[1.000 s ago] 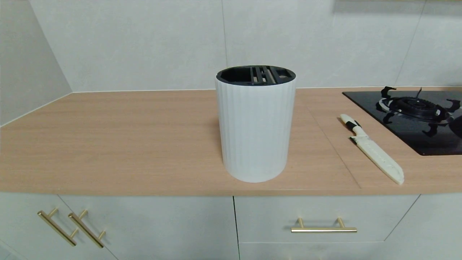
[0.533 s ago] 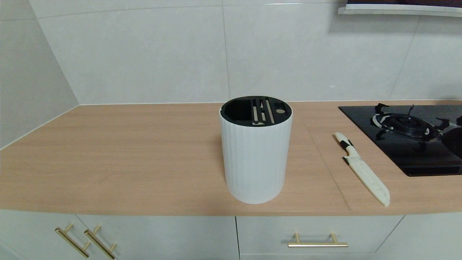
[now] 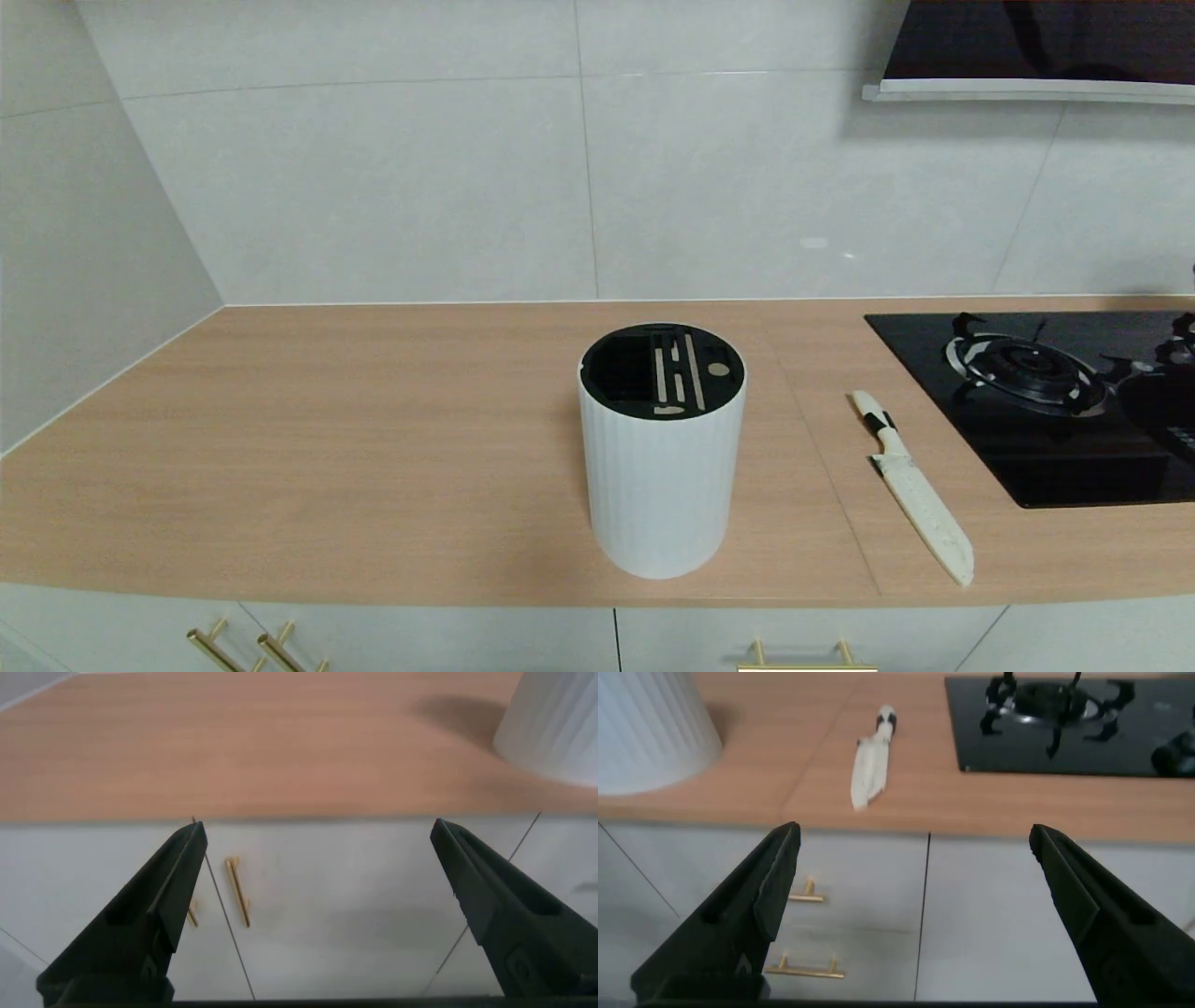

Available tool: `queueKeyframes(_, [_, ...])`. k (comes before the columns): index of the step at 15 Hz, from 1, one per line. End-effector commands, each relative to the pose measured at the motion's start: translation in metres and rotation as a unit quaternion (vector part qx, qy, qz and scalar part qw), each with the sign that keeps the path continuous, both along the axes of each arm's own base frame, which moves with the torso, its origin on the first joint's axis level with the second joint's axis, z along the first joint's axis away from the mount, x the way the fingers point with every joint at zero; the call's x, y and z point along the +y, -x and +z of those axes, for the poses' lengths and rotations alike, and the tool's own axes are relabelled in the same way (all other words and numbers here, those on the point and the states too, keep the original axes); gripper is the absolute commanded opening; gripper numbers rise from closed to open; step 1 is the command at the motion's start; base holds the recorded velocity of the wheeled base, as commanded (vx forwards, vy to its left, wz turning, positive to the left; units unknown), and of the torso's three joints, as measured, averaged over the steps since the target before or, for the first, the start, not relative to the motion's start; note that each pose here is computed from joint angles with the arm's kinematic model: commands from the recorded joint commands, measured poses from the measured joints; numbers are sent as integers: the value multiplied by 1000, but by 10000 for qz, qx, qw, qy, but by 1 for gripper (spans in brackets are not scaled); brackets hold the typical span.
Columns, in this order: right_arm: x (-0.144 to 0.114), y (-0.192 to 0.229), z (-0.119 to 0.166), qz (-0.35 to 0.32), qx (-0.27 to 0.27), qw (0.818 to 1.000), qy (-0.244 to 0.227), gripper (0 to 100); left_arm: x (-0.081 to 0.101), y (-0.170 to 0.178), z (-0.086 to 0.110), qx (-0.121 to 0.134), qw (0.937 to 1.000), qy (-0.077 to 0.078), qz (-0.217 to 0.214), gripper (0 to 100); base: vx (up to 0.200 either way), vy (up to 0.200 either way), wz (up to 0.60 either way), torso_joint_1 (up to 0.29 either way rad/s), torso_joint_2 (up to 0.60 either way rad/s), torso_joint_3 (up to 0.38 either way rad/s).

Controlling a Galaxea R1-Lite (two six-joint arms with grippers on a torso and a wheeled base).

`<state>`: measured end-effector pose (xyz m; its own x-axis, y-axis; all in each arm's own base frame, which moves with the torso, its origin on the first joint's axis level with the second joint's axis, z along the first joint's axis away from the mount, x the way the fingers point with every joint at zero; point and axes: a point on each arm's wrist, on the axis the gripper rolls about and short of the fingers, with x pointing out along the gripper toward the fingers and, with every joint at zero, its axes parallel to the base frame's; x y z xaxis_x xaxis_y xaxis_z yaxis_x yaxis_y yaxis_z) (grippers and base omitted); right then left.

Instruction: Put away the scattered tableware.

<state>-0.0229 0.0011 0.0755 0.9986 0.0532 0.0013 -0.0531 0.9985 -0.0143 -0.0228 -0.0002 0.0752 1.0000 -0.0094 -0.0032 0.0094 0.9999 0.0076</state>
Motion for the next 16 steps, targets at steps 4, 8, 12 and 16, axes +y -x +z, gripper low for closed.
queueKeyframes(4, [0,0,0,2,7,10000,-2,100,0,0,0,-1,10000,0,1,100,0,0,0,267,-580,-319])
queueKeyframes(8, [0,0,0,2,7,10000,-2,100,0,0,0,-1,10000,0,1,100,0,0,0,256,-554,-294])
queueKeyframes(12, [0,0,0,2,6,10000,13,100,0,0,0,-1,10000,0,1,100,0,0,0,118,-244,-130])
queueKeyframes(16, [0,0,0,-5,7,10000,-10,100,0,0,0,-1,10000,0,1,100,0,0,0,0,0,0])
